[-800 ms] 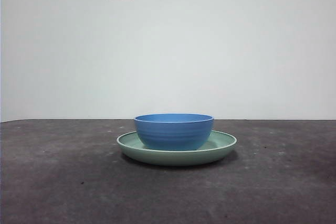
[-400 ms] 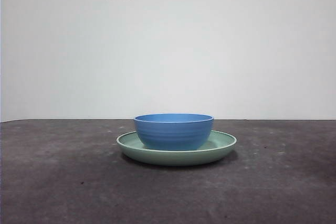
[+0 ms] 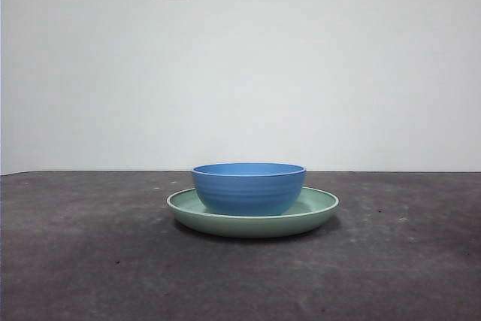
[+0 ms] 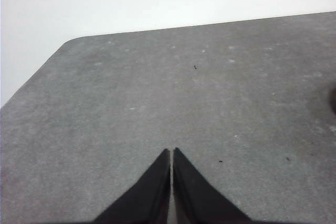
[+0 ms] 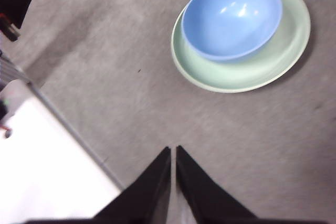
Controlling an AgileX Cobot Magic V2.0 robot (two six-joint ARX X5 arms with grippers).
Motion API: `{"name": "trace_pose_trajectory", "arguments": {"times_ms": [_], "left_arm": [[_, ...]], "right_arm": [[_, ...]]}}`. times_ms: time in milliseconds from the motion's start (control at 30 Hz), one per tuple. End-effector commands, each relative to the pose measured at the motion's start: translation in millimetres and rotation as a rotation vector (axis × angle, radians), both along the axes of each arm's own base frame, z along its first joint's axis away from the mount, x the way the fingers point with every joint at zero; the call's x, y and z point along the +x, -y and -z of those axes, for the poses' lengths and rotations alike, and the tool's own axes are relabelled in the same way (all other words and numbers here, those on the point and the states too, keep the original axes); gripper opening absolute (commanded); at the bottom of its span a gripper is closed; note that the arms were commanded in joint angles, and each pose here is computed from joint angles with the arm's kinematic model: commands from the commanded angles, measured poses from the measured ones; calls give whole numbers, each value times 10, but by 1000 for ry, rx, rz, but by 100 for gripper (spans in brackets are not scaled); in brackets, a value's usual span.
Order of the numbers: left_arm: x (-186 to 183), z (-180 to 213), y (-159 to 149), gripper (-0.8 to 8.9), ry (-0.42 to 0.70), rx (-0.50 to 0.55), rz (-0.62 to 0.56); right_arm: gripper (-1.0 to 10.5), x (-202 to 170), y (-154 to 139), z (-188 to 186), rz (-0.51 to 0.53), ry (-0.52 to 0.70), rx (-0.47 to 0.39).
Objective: Pick up the blue bowl, put it on the green plate, put it on desk
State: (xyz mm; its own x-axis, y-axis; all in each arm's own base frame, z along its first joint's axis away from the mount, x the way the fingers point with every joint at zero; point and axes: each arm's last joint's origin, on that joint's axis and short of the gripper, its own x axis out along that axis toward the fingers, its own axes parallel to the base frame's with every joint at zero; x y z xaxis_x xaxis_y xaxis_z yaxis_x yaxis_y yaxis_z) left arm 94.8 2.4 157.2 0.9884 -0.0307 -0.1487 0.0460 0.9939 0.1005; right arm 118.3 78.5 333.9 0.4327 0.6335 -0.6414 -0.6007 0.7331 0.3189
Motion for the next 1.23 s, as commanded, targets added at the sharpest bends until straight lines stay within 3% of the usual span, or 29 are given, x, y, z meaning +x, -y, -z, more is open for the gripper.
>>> {"name": "trace_pose_trajectory", "arguments": {"times_ms": [33,233,633,967,1233], "left_arm": [[8,76,-2,9,-27,-4,-2],[8,76,-2,9,-27,-4,-3],[8,76,-2,9,-27,-4,-3],[8,76,-2,9,-27,-4,-3],[7,77,-2,9,-27,-4,-3]], "right_arm": [[10,-5,101,-109,59,142,5],[10,-60,397,-82,277,415,93],[10,-197,706,775,599,774,78],[11,-219,762,1384,721,792,30],[10,-216,764,1611,725,769,28]]}}
